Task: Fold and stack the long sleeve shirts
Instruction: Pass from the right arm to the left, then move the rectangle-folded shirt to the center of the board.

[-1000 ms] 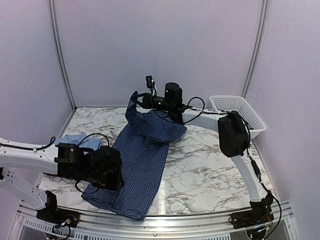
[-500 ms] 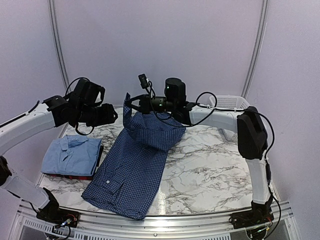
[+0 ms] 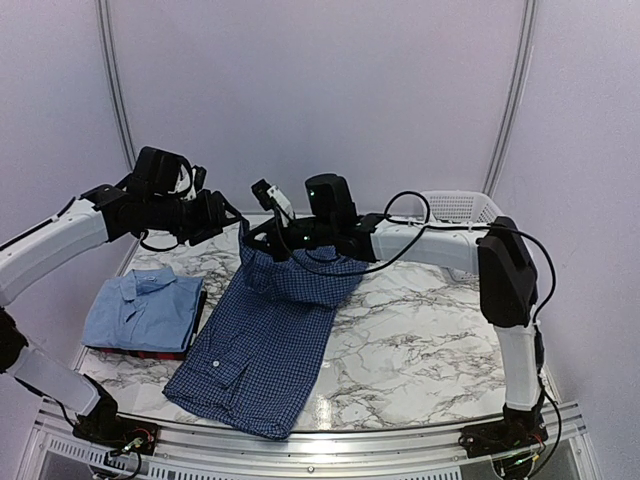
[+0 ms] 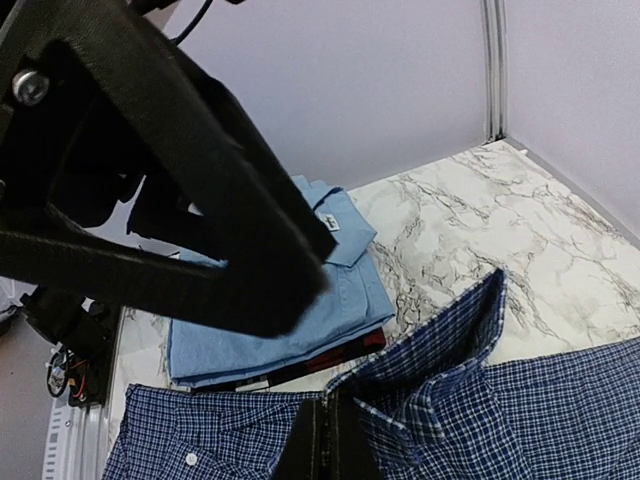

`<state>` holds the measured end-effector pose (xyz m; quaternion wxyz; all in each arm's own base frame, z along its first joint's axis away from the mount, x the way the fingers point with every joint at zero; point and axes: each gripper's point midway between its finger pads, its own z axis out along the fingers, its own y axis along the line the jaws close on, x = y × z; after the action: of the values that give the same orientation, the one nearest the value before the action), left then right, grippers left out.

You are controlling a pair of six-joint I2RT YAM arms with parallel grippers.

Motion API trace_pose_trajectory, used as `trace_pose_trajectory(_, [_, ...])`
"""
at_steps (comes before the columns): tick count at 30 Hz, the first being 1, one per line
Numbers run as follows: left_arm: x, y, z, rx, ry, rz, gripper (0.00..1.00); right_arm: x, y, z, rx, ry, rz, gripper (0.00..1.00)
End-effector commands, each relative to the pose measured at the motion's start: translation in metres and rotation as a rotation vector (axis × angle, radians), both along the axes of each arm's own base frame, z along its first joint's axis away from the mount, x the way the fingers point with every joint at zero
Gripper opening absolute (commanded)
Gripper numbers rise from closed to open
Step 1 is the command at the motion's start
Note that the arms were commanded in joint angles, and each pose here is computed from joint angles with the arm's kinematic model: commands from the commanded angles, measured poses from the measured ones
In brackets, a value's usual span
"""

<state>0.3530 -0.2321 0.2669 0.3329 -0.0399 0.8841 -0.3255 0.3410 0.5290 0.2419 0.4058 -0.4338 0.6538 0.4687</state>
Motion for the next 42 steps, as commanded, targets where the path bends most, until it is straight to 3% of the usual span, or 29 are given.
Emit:
trace_pose_trajectory(1, [0.009,-0.008,-0.005,-0.047,0.048,0.000,0.59,-0.005,0.008,0.011,-0.046,-0.113,-0.038,0.00])
trace_pose_trajectory(11, [0.015,-0.003,-0.047,0.048,0.133,0.023,0.48,-0.015,0.020,0.000,-0.115,-0.162,-0.048,0.00])
trace_pose_trajectory(14, [0.015,0.001,-0.053,0.069,0.142,0.037,0.36,-0.016,0.021,-0.001,-0.116,-0.162,-0.051,0.00])
trace_pose_trajectory(19, [0.017,0.003,-0.057,0.084,0.142,0.050,0.00,-0.016,0.019,-0.003,-0.126,-0.142,-0.060,0.00])
trace_pose_trajectory(26, [0.017,0.011,-0.052,0.098,0.118,0.089,0.00,-0.004,-0.013,0.003,-0.132,-0.083,-0.166,0.27])
trace_pose_trajectory(32, [0.008,0.025,-0.045,0.101,0.072,0.121,0.00,0.040,-0.098,0.004,-0.081,0.065,-0.387,0.45])
trace_pose_trajectory(37, [-0.002,0.025,-0.019,0.070,-0.031,0.071,0.00,0.080,-0.183,-0.023,-0.078,0.201,-0.603,0.46])
trace_pose_trajectory(42, [0.003,0.015,0.018,0.026,-0.163,0.012,0.00,0.105,-0.230,-0.058,-0.126,0.273,-0.701,0.44])
